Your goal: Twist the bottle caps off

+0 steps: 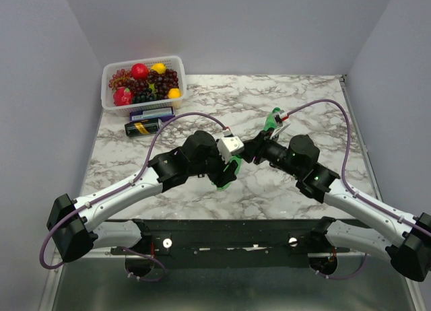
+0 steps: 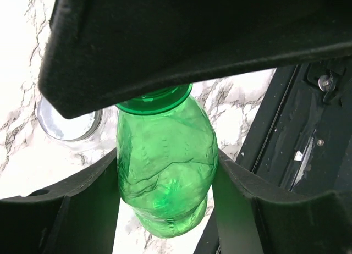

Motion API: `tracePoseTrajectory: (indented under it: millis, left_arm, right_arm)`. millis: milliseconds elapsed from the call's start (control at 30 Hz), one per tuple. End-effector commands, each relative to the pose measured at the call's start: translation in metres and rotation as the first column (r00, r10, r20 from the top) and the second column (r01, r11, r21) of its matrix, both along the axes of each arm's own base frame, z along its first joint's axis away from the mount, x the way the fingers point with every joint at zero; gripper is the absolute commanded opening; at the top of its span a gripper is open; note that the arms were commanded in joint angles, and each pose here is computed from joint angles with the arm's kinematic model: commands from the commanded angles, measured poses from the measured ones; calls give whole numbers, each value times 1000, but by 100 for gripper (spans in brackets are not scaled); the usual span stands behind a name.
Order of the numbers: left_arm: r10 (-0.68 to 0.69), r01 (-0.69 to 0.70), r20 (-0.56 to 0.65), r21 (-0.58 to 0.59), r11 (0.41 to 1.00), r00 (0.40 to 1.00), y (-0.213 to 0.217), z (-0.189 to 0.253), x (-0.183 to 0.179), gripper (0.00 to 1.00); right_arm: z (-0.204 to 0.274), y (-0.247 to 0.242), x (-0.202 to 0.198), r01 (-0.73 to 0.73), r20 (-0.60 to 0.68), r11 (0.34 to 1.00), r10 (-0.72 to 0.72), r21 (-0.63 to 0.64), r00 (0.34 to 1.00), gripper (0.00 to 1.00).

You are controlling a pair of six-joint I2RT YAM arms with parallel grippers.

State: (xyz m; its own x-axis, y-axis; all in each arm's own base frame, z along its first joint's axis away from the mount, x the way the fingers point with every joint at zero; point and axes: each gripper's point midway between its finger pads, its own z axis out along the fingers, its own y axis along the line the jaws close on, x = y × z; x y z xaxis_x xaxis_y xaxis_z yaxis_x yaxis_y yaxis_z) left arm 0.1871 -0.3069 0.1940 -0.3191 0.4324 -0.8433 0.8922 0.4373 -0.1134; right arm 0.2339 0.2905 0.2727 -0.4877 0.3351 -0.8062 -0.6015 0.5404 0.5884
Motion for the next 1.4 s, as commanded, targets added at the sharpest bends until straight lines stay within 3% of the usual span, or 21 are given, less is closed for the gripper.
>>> tracePoseTrajectory:
  millis: [0,233,567,733,833,867,967,1100,1233,1367]
  left_arm:
    - [-10,11,30,-34,999,1000,-4,13,1,20]
    - [-53,54,28,-53,997,998,-6,18,-7,20]
    - [-338,324,-42,-189,927,940,-24,35,-57,20]
    - [-330,318,-42,-184,930,943,-24,34,-55,20]
    - [-259,254,-15,-158,954,966,-21,33,-43,20]
    - [-233,229,-7,-147,962,973,-19,32,-38,20]
    - [-110,113,38,-109,988,993,-10,31,-18,20]
    - [-59,70,86,-123,990,995,-3,41,-11,20]
    - [-57,69,93,-131,989,994,-2,43,-11,20]
    - [-62,73,80,-133,988,995,-3,42,-12,20]
  right_arm:
    - [24,13,-10,-64,47,996,61,57,997,39]
    - [18,10,-15,-86,79,996,83,31,993,27]
    - [43,-18,-36,-285,216,959,277,6,936,22]
    - [49,-32,-38,-260,229,966,255,-7,940,22]
    - [45,-51,-24,-131,198,989,141,-62,970,22]
    - [44,-63,-11,-30,192,996,45,-80,980,23]
    - [37,-95,4,159,162,975,-133,-158,978,25]
    - [19,-125,14,271,123,941,-250,-203,960,25]
    - [-28,-150,36,327,23,905,-333,-272,943,25]
    - [-66,-193,60,438,-38,836,-476,-331,879,24]
